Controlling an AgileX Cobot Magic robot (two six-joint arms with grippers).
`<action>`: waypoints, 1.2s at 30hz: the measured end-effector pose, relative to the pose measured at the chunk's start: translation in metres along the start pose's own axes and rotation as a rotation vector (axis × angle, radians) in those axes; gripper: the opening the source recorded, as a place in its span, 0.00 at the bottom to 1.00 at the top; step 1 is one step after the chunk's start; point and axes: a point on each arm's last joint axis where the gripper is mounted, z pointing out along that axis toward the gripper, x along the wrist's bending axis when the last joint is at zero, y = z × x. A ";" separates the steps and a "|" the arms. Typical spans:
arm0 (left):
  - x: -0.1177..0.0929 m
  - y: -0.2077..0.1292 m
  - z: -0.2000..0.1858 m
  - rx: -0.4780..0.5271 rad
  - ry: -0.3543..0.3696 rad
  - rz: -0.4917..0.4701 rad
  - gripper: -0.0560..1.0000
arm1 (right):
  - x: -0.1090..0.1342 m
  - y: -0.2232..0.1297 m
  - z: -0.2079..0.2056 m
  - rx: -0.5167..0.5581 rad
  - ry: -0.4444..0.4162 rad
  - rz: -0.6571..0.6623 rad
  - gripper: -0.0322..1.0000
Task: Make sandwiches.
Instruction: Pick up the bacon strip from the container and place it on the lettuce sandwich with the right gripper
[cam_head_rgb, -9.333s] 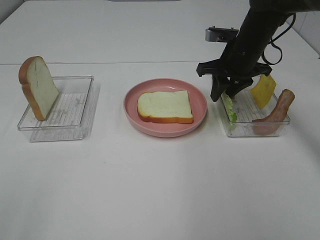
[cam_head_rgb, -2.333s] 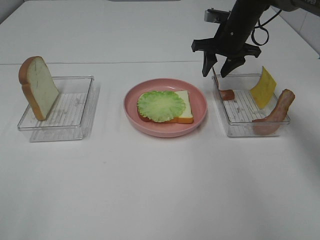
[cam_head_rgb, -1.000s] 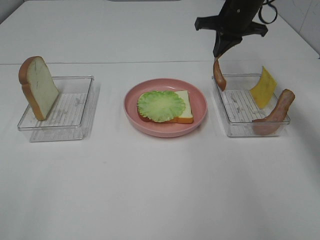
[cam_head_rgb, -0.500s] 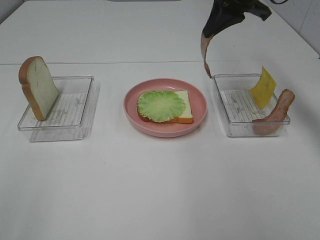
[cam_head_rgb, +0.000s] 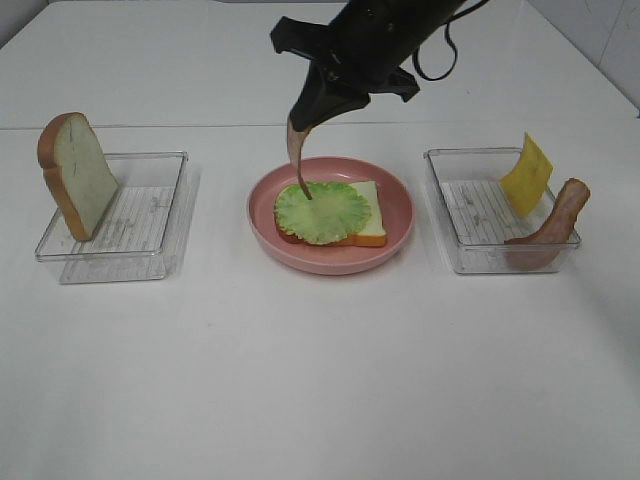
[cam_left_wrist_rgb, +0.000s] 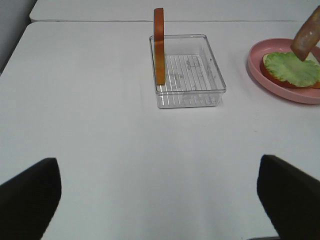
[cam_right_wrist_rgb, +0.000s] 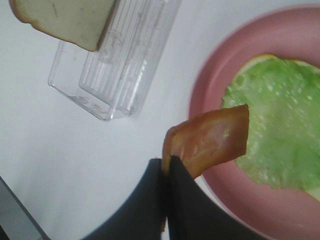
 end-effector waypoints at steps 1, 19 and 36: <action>0.000 0.000 0.000 0.000 0.000 0.000 0.99 | 0.008 0.001 0.005 -0.020 0.004 -0.016 0.04; 0.000 0.000 0.000 0.000 0.000 0.000 0.99 | -0.024 -0.002 0.055 0.017 -0.079 0.017 0.04; 0.000 0.000 0.000 0.000 0.000 0.000 0.99 | -0.060 -0.001 0.042 0.022 -0.295 0.026 0.04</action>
